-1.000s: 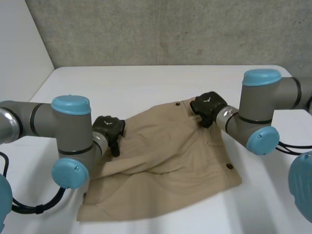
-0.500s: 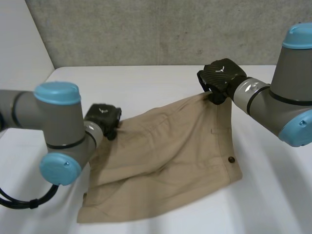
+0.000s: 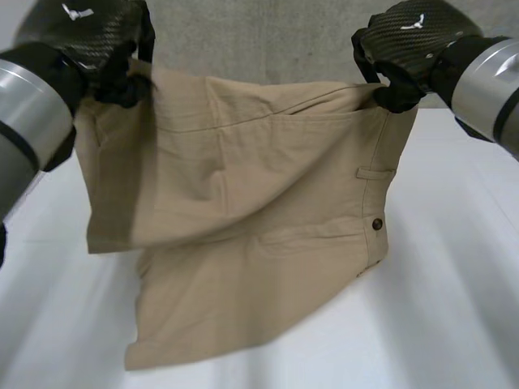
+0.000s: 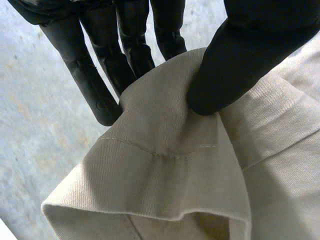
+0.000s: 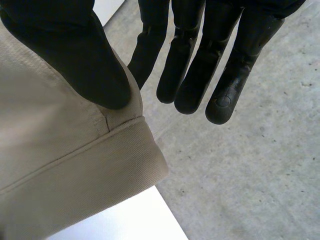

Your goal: Fold the shorts.

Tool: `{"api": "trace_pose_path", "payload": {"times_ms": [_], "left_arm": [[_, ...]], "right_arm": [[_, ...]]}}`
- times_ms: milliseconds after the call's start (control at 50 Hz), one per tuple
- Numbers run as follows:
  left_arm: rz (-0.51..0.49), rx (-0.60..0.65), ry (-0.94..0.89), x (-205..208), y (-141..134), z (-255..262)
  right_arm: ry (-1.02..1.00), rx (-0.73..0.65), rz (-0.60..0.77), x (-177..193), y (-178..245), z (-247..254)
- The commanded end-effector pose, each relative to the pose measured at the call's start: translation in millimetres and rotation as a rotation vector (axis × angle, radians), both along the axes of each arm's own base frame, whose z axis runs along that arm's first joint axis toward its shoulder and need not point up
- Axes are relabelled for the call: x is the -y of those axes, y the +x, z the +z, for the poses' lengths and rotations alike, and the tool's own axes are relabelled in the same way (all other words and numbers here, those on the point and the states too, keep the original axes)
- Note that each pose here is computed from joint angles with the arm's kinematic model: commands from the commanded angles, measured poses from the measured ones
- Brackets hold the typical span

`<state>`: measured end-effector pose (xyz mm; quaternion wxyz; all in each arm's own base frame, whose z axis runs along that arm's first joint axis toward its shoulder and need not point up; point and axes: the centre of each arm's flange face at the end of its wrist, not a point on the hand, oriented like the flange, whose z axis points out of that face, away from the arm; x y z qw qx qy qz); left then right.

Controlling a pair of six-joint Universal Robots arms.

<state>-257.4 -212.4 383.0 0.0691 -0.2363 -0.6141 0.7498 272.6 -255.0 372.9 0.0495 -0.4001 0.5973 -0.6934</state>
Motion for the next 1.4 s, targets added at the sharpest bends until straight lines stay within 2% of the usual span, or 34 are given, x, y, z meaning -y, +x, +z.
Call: {"api": "trace_pose_path", "payload": {"times_ms": [20,80,140,240,300,400,480,540,640,760,920,1040,1120,1180,1280,1400], "left_arm": [[-0.001,0.002,0.000,-1,3,0],[0.001,0.022,0.029,9,-1,-12],[0.017,0.048,0.068,39,-11,-35],[0.091,0.028,0.004,110,-17,-49],[0.111,0.025,-0.045,140,-21,-50],[0.162,0.082,-0.160,194,-41,-67],[0.263,0.123,-0.208,217,-43,-81],[0.309,0.134,-0.199,220,-42,-88],[0.290,0.192,-0.082,205,-49,-123],[0.261,0.194,0.006,170,-38,-118],[0.145,0.170,0.154,88,-33,-120],[0.080,0.199,0.323,17,-18,-140],[0.026,0.241,0.468,-27,-11,-163],[0.024,0.269,0.565,-48,-1,-184],[0.055,0.312,0.645,-57,13,-208],[0.132,0.284,0.655,-41,28,-227]], "right_arm": [[0.090,-0.041,0.005,-9,-4,-8],[0.090,-0.050,0.009,-6,-1,-12],[0.076,-0.064,0.006,14,7,-27],[-0.106,0.016,-0.007,68,32,-36],[-0.209,0.066,-0.026,94,42,-38],[-0.390,0.146,-0.049,144,69,-68],[-0.366,0.116,-0.044,159,84,-105],[-0.303,0.079,-0.041,158,84,-117],[-0.170,0.023,-0.050,143,77,-119],[-0.063,-0.030,-0.084,118,57,-108],[0.151,-0.141,-0.070,65,32,-120],[0.354,-0.241,-0.029,29,19,-165],[0.444,-0.260,0.042,12,15,-192],[0.458,-0.241,0.072,10,10,-207],[0.400,-0.214,0.082,14,11,-224],[0.333,-0.188,0.062,29,11,-234]]}}
